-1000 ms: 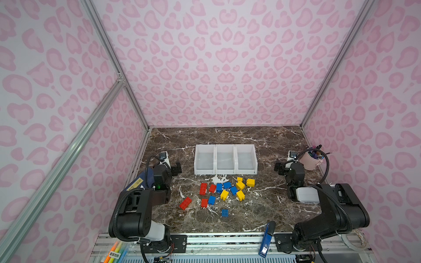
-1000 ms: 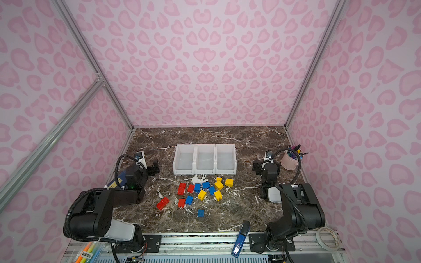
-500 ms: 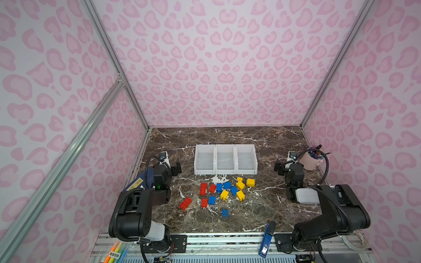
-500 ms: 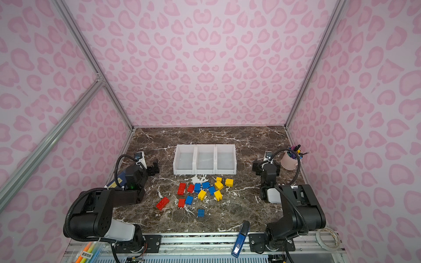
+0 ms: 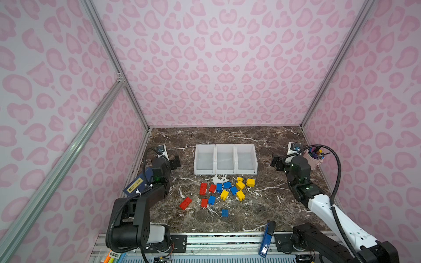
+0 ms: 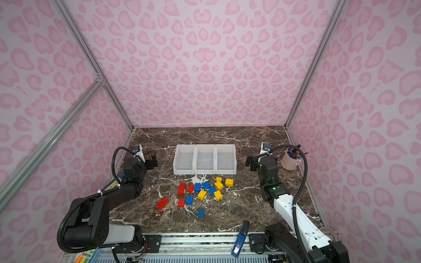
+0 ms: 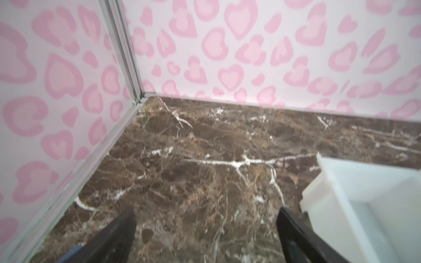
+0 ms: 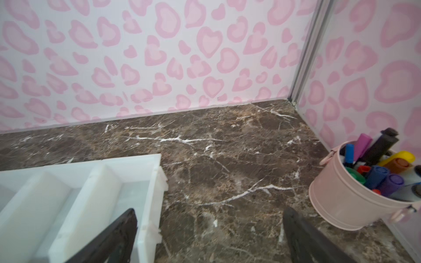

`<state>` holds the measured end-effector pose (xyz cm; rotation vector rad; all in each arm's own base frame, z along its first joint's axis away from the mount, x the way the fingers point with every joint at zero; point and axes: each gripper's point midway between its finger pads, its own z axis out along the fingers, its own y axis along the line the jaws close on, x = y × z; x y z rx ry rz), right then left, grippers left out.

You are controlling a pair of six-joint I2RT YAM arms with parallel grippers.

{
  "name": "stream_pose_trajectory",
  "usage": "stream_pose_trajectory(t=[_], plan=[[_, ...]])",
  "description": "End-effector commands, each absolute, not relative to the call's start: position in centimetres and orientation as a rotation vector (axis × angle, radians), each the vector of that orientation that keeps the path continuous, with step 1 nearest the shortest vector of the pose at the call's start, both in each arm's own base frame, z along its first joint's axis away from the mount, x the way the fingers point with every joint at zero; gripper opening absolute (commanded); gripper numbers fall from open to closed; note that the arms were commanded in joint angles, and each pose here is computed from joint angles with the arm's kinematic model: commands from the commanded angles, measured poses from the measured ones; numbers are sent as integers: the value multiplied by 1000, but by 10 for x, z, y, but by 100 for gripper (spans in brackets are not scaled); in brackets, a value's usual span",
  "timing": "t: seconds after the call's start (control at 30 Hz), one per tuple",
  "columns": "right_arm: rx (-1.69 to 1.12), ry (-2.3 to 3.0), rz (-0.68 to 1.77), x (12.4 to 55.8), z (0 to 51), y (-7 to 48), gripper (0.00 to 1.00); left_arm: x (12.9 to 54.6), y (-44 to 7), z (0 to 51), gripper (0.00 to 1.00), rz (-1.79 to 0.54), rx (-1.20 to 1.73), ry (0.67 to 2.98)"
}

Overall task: Sort the legos into containers by color
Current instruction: 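Reach the right gripper to a yellow brick while the left arm moves toward the bricks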

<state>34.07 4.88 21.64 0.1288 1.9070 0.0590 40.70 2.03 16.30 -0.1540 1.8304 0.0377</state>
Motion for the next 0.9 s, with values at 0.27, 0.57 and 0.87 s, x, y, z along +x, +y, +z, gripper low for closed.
stream_pose_trajectory(t=[0.27,0.57,0.87], plan=[[171,2340,135,302,135,86,99,389,-31,189,97,-135,-131,2117],[139,2501,132,301,99,127,95,347,-86,213,97,-277,-62,2088],[92,2619,128,310,68,153,88,319,-112,188,97,-323,-61,2133]])
